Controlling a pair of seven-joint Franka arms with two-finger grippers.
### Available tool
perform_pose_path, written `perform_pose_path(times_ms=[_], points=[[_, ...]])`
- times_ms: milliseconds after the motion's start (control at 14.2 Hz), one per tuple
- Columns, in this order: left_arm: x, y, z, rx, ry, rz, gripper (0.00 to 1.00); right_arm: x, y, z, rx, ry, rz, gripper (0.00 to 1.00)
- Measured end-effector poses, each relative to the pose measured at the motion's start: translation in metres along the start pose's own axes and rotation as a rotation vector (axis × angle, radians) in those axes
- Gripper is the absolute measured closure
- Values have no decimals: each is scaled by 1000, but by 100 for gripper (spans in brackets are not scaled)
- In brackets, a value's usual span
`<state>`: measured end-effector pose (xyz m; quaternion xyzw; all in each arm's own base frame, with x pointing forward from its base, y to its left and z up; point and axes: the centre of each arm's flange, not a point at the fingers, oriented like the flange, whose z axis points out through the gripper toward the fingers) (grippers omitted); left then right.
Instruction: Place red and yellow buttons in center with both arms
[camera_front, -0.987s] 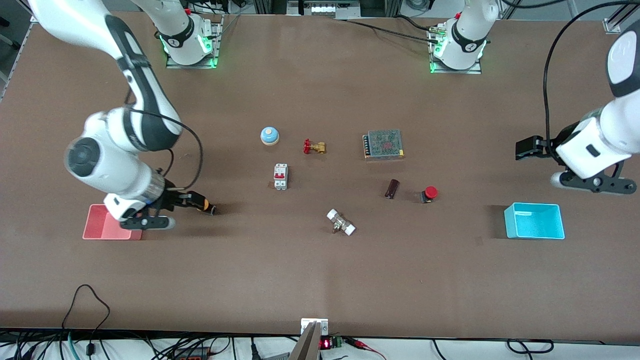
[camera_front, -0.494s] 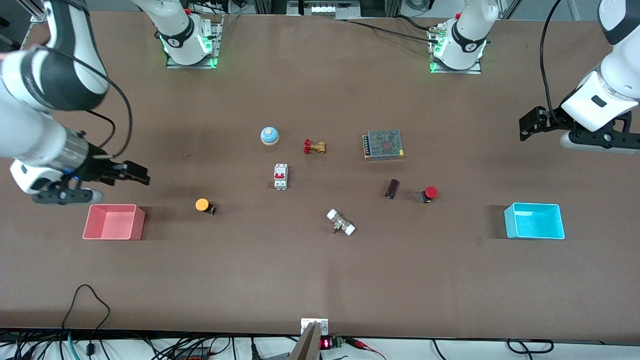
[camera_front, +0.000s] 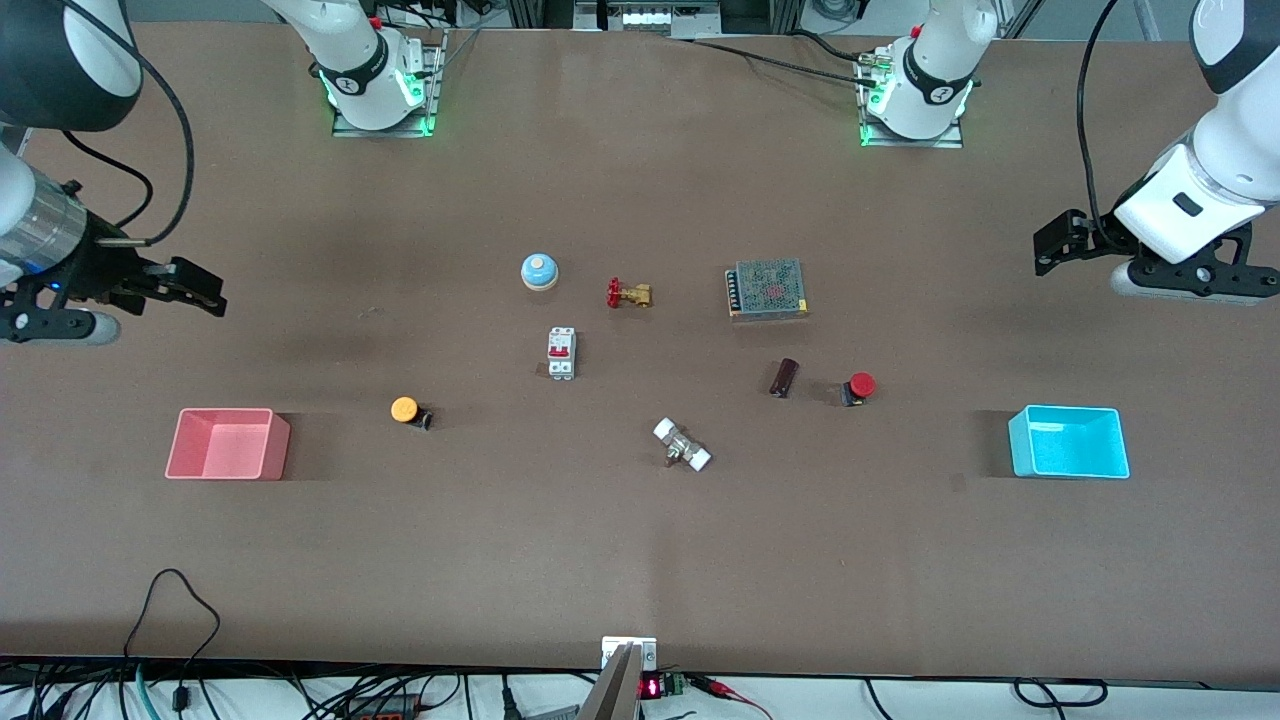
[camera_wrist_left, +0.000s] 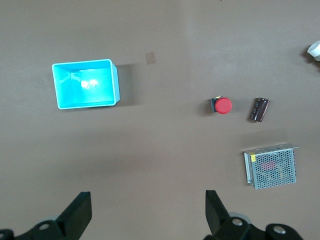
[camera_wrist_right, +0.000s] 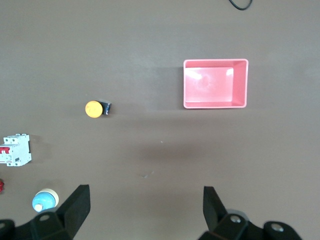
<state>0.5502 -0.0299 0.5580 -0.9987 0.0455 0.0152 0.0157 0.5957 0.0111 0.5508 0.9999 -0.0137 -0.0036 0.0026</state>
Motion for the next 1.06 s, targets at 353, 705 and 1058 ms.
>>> perform_pose_path(times_ms=[353, 705, 1058], points=[[-1, 1, 0, 0, -5, 1, 0, -3, 6, 2, 15, -29, 16, 0], [-1, 1, 0, 0, -6, 2, 0, -6, 5, 3, 24, -53, 47, 0], [-1, 1, 0, 0, -6, 1, 0, -7, 5, 3, 20, -57, 47, 0]])
